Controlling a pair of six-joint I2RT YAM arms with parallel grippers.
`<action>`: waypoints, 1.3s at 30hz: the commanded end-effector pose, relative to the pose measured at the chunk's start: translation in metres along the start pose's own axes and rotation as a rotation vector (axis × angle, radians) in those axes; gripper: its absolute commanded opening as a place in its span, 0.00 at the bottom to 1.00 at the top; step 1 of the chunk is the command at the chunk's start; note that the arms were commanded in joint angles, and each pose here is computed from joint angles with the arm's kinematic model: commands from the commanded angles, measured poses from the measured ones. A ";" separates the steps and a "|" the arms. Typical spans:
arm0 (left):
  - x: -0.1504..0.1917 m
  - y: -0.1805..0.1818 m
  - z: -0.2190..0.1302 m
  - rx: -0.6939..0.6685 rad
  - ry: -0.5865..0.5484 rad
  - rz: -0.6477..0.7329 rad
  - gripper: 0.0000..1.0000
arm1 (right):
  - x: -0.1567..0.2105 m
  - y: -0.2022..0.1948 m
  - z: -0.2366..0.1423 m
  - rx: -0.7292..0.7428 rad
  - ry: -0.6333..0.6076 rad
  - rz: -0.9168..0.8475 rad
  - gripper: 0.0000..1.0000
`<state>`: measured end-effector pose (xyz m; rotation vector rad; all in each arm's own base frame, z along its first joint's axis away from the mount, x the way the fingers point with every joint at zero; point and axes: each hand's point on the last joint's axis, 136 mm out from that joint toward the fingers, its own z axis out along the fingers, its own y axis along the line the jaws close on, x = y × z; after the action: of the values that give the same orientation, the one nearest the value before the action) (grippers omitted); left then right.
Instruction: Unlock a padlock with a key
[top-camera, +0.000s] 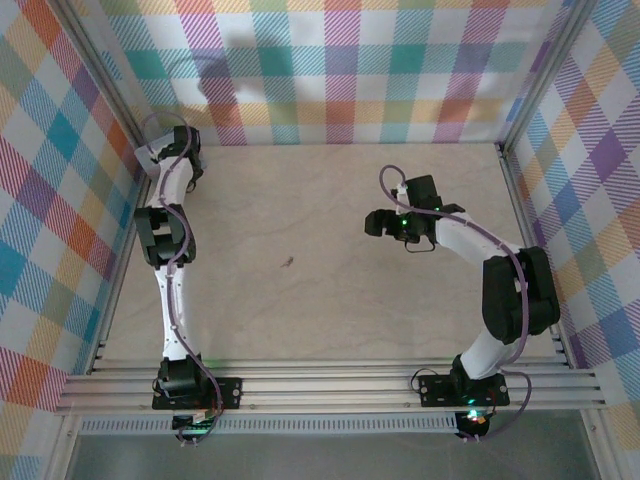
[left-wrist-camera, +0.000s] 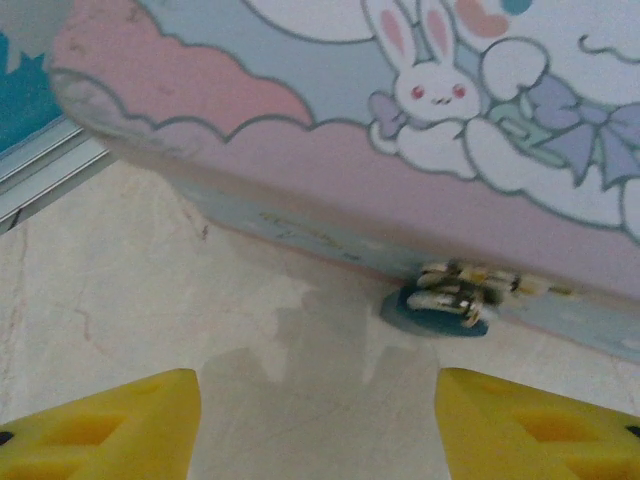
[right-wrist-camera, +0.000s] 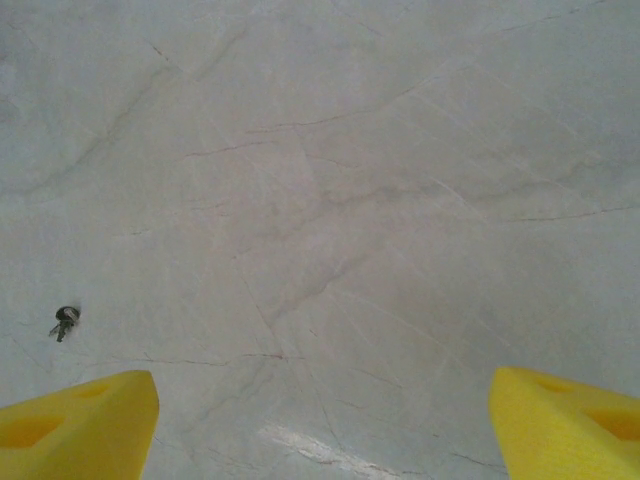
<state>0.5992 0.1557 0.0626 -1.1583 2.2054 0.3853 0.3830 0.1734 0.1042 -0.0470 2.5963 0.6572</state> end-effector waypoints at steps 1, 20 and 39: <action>-0.014 -0.006 -0.002 0.004 -0.050 -0.016 0.63 | -0.012 0.010 -0.011 -0.007 -0.028 -0.011 0.86; -0.017 -0.023 0.004 0.060 -0.062 0.030 0.26 | -0.010 0.009 -0.034 0.020 -0.100 0.047 0.85; 0.045 -0.062 -0.076 0.183 -0.003 0.274 0.00 | 0.011 0.004 -0.058 0.027 -0.191 -0.021 0.85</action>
<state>0.5933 0.0776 0.0435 -0.8465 2.4123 0.3562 0.3493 0.1486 0.1364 0.0329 2.4682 0.5758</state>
